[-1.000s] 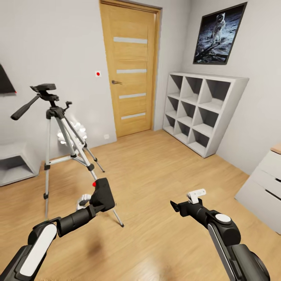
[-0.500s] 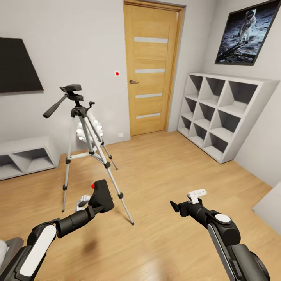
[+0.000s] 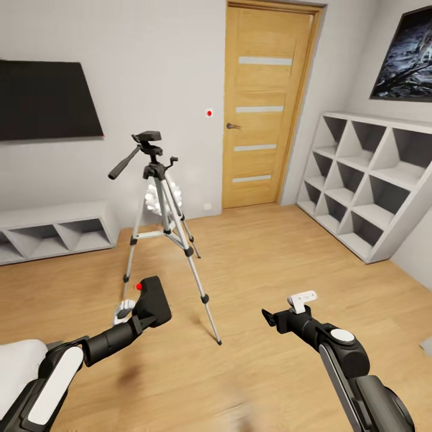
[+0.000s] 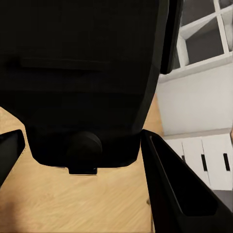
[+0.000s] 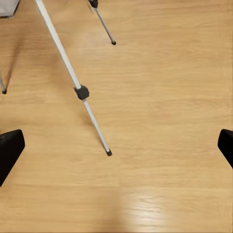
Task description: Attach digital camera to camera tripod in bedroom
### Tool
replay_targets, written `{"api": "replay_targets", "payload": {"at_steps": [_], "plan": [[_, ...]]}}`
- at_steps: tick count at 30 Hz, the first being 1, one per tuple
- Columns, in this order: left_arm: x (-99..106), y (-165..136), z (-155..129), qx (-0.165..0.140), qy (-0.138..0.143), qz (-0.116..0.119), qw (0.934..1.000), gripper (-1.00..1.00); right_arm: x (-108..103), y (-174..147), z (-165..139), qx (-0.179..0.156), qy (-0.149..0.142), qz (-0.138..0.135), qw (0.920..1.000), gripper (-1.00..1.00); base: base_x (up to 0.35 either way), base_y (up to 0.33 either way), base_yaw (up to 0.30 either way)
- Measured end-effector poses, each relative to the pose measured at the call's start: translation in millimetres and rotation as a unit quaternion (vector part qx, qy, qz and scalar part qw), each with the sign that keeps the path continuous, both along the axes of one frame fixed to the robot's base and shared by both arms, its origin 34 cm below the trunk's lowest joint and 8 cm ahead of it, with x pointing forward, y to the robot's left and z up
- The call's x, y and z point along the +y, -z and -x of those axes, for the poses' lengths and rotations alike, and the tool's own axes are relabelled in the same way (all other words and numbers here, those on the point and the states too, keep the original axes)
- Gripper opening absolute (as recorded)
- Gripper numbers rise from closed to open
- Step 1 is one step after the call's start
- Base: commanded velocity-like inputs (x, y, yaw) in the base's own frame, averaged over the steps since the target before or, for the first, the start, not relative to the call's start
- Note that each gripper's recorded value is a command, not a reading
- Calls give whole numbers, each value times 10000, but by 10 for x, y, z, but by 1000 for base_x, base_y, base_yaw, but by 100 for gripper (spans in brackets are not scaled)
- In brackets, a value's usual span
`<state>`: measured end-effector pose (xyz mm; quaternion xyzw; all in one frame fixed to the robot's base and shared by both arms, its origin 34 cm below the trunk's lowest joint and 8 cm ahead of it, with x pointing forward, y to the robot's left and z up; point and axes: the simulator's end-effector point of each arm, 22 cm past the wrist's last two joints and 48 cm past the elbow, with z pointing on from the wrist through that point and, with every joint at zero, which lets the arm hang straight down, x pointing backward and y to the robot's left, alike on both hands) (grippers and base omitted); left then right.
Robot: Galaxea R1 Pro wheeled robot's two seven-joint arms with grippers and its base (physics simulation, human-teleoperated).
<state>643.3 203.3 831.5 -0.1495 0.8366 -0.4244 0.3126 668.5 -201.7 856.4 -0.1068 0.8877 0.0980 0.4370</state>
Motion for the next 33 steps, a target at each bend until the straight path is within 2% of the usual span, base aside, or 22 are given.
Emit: {"api": "replay_targets", "payload": {"at_steps": [7, 11, 20, 28, 33], "plan": [[58, -103, -12, -18, -76, 35, 10000, -100, 25, -67, 16, 26, -34, -12, 10000, 100, 0, 0, 124], [183, 27, 61, 50, -235, 9, 9997, -100, 189, -48, -6, 145, -145, -182, 9996, 100, 0, 0, 0], [378, 279, 278, 322, -509, 166, 9980, -100, 483, -109, -134, 157, -306, -529, 9980, 100, 0, 0, 0], [529, 213, 212, 265, -673, 170, 9972, -100, 452, -260, -285, -38, -298, -481, 9984, 100, 0, 0, 21], [725, 85, 105, 182, -722, -59, 9972, -100, 256, -138, -218, -16, -159, -276, 9995, 100, 0, 0, 189]]}}
